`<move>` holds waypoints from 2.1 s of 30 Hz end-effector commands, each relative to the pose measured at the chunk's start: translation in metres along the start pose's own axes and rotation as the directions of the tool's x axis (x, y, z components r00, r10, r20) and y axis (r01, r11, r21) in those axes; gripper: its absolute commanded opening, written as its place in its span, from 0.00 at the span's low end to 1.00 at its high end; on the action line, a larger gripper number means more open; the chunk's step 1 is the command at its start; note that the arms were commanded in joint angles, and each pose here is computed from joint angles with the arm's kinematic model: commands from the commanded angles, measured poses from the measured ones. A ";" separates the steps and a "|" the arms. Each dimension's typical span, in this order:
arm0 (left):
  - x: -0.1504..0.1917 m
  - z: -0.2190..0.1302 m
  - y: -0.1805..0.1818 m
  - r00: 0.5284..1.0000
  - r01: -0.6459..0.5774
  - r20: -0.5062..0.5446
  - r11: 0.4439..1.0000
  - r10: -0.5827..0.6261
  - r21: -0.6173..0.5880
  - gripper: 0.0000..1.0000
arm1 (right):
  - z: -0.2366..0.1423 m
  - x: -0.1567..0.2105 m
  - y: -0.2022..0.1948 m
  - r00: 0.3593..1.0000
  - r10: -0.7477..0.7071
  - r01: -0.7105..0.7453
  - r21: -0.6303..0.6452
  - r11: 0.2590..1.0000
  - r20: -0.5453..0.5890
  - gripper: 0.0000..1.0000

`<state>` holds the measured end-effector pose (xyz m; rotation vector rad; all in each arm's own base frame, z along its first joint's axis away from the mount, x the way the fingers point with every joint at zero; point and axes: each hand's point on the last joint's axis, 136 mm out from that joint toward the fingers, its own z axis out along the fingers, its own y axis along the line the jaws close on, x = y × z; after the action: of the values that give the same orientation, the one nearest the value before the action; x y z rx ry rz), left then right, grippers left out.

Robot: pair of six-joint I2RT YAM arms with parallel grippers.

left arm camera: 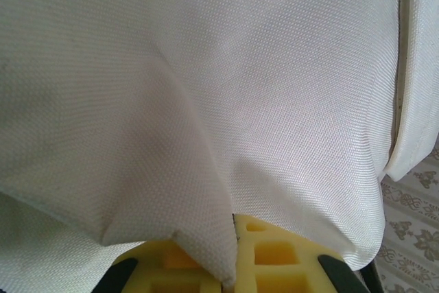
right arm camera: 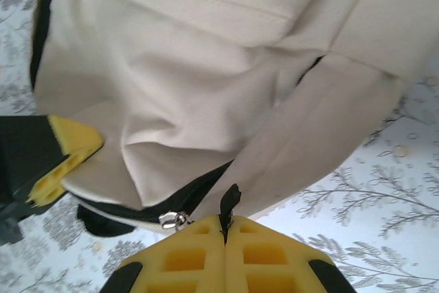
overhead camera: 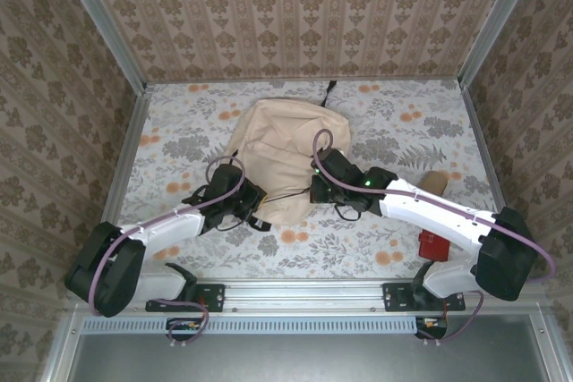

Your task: Pack books, pencil case, and school supplies into a backpack

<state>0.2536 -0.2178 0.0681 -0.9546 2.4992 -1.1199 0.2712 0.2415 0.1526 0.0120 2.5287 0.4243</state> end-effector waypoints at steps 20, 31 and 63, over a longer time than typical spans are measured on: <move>-0.035 -0.030 0.043 0.993 -0.049 0.100 0.989 0.063 -0.142 0.00 | 0.035 -0.056 -0.060 0.996 0.050 -0.060 0.144 0.988 0.072 0.00; -0.036 -0.082 0.005 0.919 -0.374 0.032 0.895 0.393 -0.243 0.60 | 0.036 -0.041 -0.026 0.999 0.035 -0.035 -0.062 0.997 -0.009 0.00; 0.073 0.010 -0.091 0.075 -0.989 -0.161 0.094 0.984 0.112 0.61 | -0.003 -0.034 -0.001 0.989 0.129 -0.148 -0.374 0.916 -0.075 0.00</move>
<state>0.2426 -0.3099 0.1318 0.9522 2.3760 -0.5803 0.3034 0.2303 0.1567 0.0503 2.5064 0.8672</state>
